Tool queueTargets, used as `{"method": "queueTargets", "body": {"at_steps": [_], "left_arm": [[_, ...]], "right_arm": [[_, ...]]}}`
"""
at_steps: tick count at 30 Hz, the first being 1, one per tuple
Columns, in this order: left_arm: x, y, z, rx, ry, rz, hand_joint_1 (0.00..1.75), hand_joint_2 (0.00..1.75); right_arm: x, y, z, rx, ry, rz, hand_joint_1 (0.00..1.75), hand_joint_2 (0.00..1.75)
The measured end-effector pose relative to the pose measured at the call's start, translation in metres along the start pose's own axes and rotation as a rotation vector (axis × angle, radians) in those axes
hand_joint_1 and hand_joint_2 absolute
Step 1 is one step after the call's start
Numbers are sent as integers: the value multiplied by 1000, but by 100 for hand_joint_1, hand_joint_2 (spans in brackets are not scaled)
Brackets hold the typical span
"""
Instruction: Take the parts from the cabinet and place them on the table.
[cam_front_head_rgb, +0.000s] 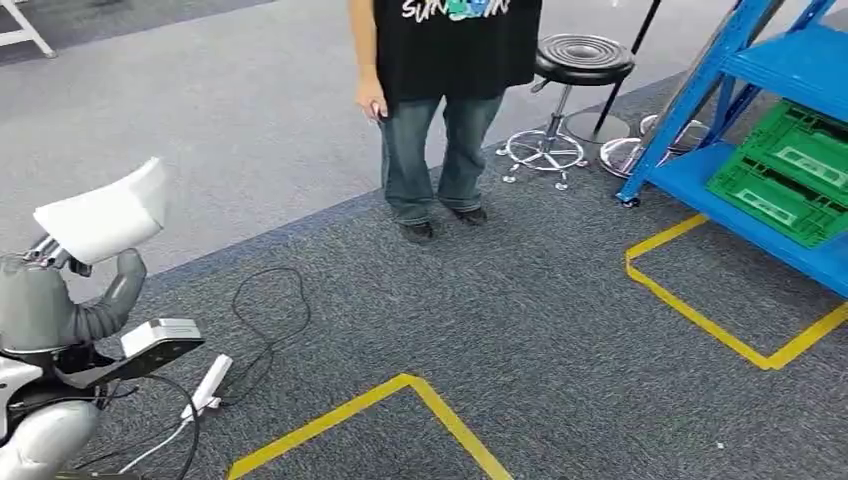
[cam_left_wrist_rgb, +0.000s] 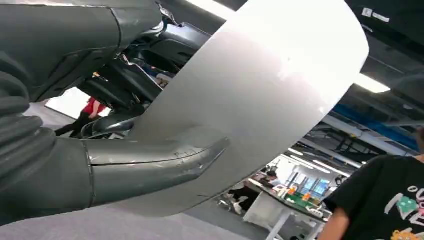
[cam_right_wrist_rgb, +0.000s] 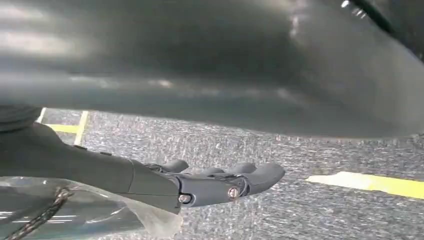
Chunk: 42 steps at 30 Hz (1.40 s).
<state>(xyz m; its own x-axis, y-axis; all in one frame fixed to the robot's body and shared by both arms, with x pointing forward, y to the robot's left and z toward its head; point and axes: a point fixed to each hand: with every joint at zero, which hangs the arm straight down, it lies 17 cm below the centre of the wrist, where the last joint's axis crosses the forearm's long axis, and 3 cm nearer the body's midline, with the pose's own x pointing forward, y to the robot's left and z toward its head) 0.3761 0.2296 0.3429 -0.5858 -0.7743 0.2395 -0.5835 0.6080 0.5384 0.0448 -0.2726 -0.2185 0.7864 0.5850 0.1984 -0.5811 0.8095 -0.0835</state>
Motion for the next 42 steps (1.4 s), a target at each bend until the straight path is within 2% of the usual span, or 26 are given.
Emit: {"method": "queueTargets", "body": {"at_steps": [12,20,30,33,42], "left_arm": [[1,5,-1,5,-7,-5,175,175],[5,3,-8,20,-8,7,175,175],[3,4,-7,22,-5,3,175,175],[0,1,1,3,7,2,175,175],[0,1,-2,2,3,-1,175,175]], "right_arm": [[3,-2,3,-4,-13,38,0,0],[0,-2,-10,0,-13,50,0,0],[-5,-3,-7,-12,6,57,0,0],[-11,-6,-1,-18,19,59,0,0],[-1,-5,-1,0,-12,69,0,0]]}}
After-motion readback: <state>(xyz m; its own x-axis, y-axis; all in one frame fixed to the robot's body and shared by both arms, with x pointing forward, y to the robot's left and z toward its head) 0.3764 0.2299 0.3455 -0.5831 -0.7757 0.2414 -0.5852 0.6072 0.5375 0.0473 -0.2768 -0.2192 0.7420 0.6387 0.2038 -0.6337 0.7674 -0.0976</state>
